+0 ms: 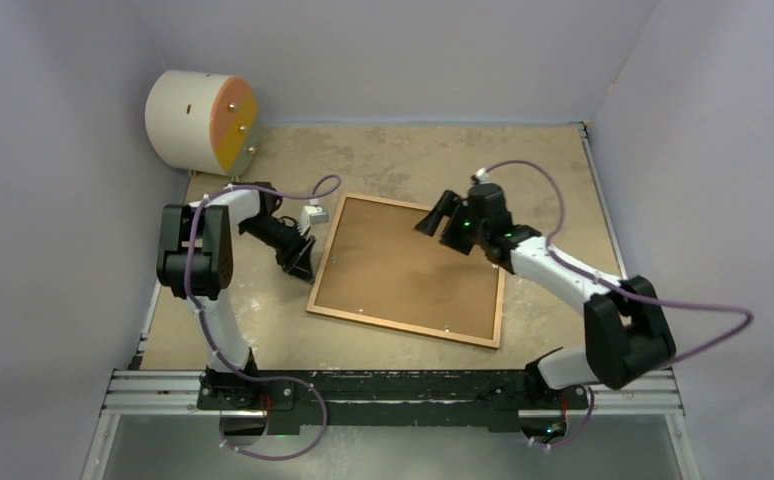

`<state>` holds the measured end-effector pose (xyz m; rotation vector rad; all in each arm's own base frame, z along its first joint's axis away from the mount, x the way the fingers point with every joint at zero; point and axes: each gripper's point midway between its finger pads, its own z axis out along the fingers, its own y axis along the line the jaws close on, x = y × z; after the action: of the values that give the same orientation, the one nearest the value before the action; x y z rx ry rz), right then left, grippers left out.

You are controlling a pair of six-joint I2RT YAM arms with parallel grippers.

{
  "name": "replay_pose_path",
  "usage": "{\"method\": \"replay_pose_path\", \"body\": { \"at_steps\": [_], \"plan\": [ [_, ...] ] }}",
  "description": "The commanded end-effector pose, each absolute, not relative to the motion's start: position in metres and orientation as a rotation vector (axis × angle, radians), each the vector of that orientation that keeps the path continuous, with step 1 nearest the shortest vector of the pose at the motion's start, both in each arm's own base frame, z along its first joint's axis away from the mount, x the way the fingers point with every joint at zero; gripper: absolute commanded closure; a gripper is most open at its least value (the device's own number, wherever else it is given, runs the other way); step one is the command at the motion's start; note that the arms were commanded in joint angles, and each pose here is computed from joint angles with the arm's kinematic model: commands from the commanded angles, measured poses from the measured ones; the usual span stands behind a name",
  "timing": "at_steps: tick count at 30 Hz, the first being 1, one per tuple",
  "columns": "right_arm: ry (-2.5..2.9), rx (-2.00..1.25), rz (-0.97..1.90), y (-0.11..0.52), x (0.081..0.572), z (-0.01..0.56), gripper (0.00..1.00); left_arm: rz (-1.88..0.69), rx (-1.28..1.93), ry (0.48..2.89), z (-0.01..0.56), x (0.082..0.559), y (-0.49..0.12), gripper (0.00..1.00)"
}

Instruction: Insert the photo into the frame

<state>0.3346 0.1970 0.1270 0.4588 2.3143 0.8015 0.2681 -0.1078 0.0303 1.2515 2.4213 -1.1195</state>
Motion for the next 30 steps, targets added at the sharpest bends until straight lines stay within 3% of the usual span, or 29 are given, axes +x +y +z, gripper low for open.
{"method": "replay_pose_path", "body": {
  "at_steps": [1,8,17,30],
  "plan": [
    [2.314,0.323,1.075,0.276,0.326,0.138,0.23,-1.273,1.166,2.399,0.032,0.260,-0.123,0.52],
    [2.359,0.129,1.235,0.364,0.318,0.128,0.31,-1.180,1.148,2.484,0.005,0.259,-0.114,0.62],
    [2.450,-0.001,1.316,0.434,0.312,0.093,0.34,-1.088,1.135,2.522,-0.003,0.264,-0.107,0.72],
    [2.512,-0.045,1.309,0.456,0.308,0.071,0.36,-1.056,1.135,2.527,-0.008,0.265,-0.105,0.75]
  ]
}}
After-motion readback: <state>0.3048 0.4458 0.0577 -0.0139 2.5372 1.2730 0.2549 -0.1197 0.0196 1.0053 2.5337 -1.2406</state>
